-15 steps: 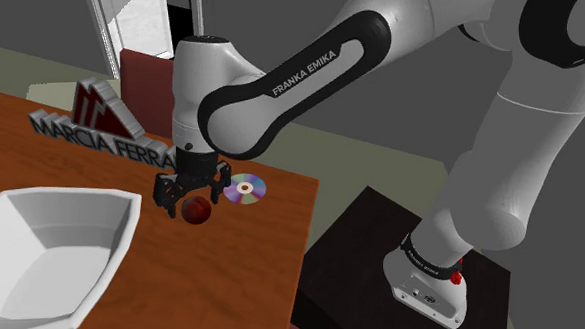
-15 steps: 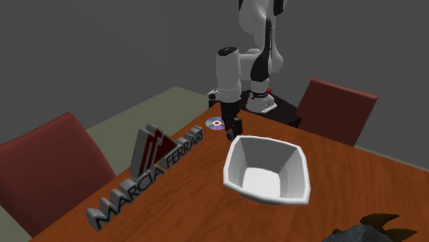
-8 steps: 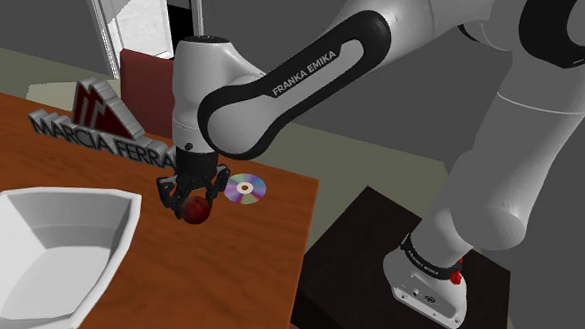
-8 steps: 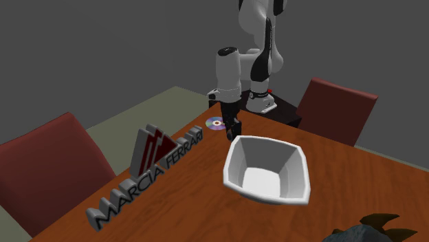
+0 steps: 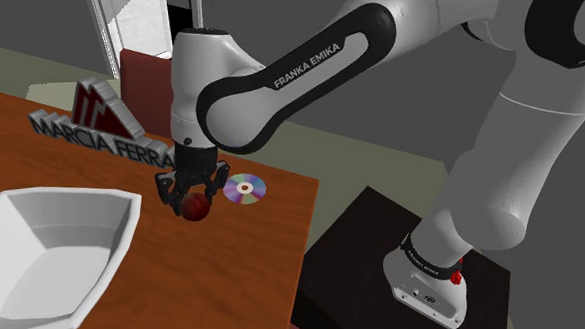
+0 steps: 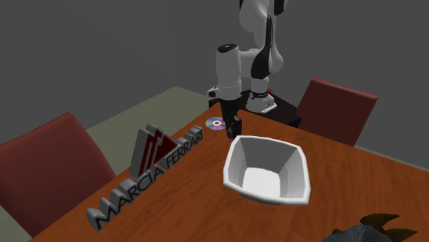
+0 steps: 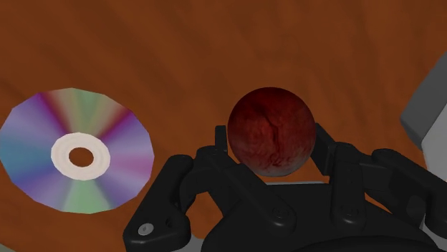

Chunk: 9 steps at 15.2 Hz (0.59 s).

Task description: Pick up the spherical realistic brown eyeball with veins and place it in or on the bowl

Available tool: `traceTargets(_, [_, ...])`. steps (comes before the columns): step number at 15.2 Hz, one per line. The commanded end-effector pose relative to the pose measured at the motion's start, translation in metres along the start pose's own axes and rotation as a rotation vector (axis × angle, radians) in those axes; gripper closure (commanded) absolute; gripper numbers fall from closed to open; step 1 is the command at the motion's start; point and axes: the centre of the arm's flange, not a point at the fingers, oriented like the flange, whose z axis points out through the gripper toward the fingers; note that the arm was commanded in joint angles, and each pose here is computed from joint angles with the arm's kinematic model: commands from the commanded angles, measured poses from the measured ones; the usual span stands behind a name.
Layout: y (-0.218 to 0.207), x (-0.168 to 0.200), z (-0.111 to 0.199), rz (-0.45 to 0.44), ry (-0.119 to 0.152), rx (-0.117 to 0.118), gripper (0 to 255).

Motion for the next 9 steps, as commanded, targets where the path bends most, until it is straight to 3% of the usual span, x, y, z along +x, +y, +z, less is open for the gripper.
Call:
traceTargets(1, [-0.001,-0.001,-0.010,0.000,0.000,0.000,255])
traceTargets(9, [-0.008,-0.002,-0.052,0.000,0.000,0.000,255])
